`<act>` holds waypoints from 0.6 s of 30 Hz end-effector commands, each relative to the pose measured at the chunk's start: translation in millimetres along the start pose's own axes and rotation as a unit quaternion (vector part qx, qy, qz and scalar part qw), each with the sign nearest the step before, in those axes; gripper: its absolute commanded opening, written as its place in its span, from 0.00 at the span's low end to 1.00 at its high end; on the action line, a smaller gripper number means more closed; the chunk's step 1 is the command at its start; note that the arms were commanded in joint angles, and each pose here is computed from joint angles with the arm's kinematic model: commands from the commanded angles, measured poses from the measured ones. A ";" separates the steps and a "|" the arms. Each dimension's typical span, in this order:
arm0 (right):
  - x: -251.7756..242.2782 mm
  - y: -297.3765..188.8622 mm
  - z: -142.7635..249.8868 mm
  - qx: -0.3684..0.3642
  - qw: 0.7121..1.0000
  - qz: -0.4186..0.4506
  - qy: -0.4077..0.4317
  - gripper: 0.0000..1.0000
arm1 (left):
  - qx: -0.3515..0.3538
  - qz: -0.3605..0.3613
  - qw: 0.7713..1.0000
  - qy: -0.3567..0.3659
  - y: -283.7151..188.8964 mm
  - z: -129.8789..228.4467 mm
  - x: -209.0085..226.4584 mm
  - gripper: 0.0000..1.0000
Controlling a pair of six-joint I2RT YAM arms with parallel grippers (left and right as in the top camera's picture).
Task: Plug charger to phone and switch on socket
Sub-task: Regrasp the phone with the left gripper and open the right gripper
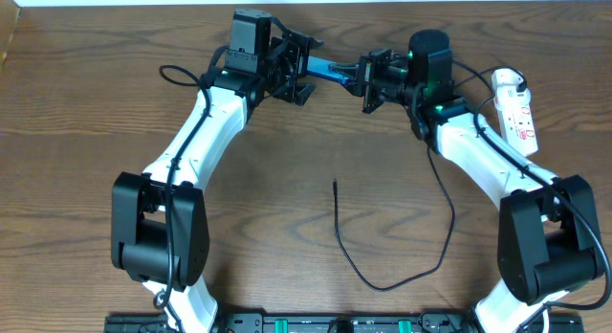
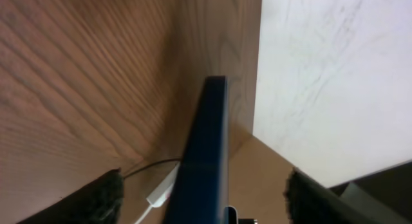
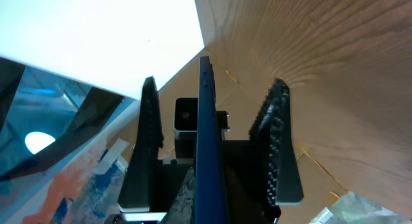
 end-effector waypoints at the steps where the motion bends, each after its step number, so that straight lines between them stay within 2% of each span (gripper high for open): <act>1: 1.8 3.8 18.6 0.024 1.000 0.003 -0.006 0.02 | -0.006 0.014 1.000 0.009 -8.8 1.8 -12.3 0.67; 13: -1.8 7.2 23.7 0.029 1.000 0.007 -0.005 0.01 | -0.007 0.014 1.000 0.009 -8.6 2.0 -12.1 0.09; 18: -2.5 7.7 24.5 0.030 1.000 0.008 -0.005 0.02 | -0.007 0.014 1.000 0.010 -8.6 1.9 -12.0 0.08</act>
Point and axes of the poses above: each gripper's point midway between its finger pads, its own y axis out along the fingers, its own x axis along the line the jaws close on, z = x × y, the point moved 1 cm from there along -y, back along the fingers, and after that the axes turned 10 degrees about y, right-handed, at the moved point
